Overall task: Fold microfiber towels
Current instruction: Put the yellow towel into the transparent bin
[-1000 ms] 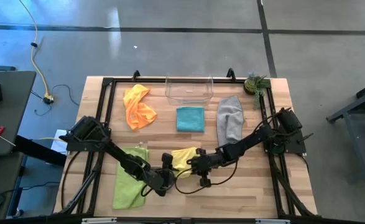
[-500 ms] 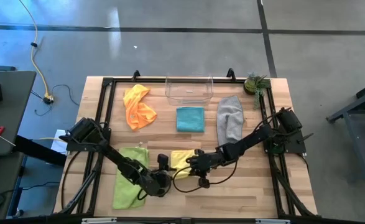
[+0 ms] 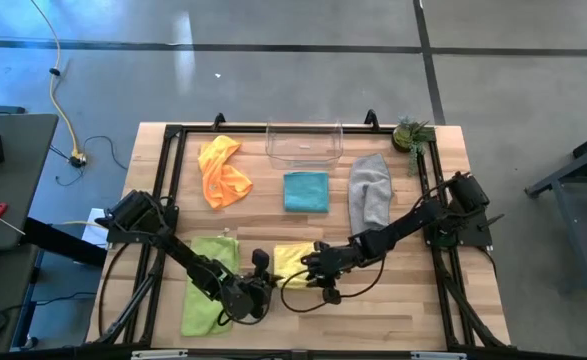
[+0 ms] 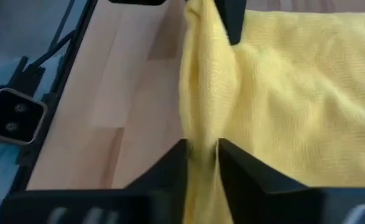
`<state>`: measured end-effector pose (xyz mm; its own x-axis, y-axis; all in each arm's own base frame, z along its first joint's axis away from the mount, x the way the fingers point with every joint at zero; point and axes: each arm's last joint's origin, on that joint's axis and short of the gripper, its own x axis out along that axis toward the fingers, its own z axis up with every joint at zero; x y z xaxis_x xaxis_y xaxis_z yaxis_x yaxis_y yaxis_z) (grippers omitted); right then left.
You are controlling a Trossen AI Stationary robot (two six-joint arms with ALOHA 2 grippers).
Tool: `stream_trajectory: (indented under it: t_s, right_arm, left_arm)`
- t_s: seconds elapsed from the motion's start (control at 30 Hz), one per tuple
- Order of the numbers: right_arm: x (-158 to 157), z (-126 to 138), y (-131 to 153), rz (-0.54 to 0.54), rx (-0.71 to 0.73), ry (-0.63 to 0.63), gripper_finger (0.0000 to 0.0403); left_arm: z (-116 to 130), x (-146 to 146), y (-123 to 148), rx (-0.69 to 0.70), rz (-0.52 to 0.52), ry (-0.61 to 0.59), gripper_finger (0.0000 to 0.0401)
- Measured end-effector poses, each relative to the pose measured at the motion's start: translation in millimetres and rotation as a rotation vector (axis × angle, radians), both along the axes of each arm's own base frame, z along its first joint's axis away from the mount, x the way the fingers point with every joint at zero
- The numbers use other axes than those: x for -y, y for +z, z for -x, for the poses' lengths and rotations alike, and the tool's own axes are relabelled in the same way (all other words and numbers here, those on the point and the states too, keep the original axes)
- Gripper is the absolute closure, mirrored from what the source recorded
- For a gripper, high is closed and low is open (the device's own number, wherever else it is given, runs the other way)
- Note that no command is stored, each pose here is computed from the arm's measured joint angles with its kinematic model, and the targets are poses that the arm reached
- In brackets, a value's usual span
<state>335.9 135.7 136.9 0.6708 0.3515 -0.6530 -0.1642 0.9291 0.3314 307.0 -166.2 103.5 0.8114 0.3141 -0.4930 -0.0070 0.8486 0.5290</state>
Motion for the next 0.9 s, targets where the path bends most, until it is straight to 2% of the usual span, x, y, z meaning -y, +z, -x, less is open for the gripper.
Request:
stream_trajectory:
  t_s: [0.1,0.17,0.23,0.37,0.53,0.67,0.9]
  right_arm:
    - [-2,7,13,0.024,0.001,-0.01,0.0264]
    - [-3,13,24,0.076,0.026,-0.037,0.0227]
    - [-5,16,33,0.135,0.061,-0.077,0.0194]
    - [-10,14,43,0.24,0.024,-0.119,0.0148]
    - [-20,4,52,0.393,-0.066,-0.151,0.0133]
    - [-24,-3,55,0.417,-0.103,-0.165,0.0132]
    - [-25,-8,40,0.446,-0.159,-0.208,0.0132]
  left_arm:
    - [-1,-2,0,0.013,0.032,0.021,0.0389]
    - [-4,-4,1,0.017,0.064,0.035,0.0395]
    - [-9,-8,3,0.032,0.127,0.055,0.0397]
    - [-25,-21,10,0.073,0.272,0.129,0.0398]
    - [-40,-37,18,0.12,0.404,0.204,0.0399]
    - [-45,-45,19,0.132,0.472,0.232,0.04]
    - [-46,-48,19,0.143,0.517,0.258,0.0401]
